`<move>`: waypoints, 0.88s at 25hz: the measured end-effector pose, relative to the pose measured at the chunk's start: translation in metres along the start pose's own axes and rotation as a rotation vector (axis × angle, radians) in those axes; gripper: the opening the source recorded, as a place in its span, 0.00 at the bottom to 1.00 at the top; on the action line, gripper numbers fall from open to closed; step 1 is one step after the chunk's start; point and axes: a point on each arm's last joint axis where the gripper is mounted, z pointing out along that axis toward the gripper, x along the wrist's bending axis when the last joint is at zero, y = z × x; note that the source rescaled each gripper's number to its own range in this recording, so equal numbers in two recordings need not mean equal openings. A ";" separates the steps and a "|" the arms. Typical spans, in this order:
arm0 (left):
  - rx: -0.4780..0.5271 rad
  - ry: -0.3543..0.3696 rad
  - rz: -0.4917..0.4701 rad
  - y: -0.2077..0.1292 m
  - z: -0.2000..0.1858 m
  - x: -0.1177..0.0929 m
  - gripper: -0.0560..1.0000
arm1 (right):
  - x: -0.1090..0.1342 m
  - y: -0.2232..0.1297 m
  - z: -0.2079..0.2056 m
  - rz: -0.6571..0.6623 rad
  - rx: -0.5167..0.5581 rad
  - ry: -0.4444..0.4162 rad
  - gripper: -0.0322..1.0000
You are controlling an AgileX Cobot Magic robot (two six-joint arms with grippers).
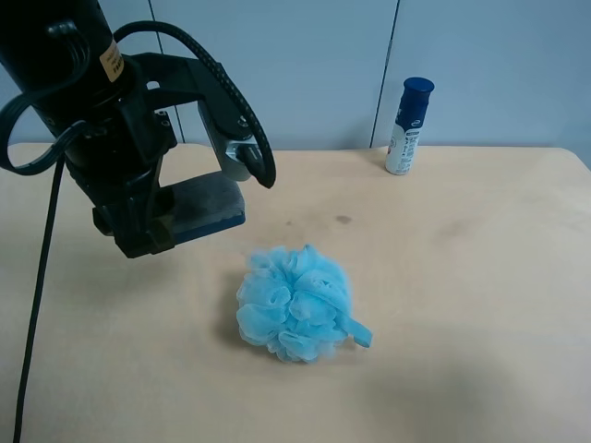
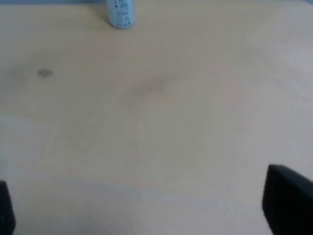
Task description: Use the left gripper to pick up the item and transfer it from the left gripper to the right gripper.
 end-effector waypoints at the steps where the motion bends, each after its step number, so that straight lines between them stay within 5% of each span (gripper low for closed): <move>1: -0.004 0.002 0.005 0.000 0.000 0.000 0.05 | 0.000 0.000 0.000 0.000 0.000 0.000 1.00; 8: -0.033 0.013 0.028 0.003 0.000 0.001 0.05 | 0.004 0.006 0.000 0.047 0.009 0.046 1.00; 13: -0.049 0.019 0.039 0.004 0.000 0.002 0.05 | 0.011 0.047 0.020 0.142 0.081 0.126 1.00; 22: -0.054 0.022 0.050 0.005 0.000 0.002 0.05 | 0.034 0.100 0.119 0.181 0.251 0.401 1.00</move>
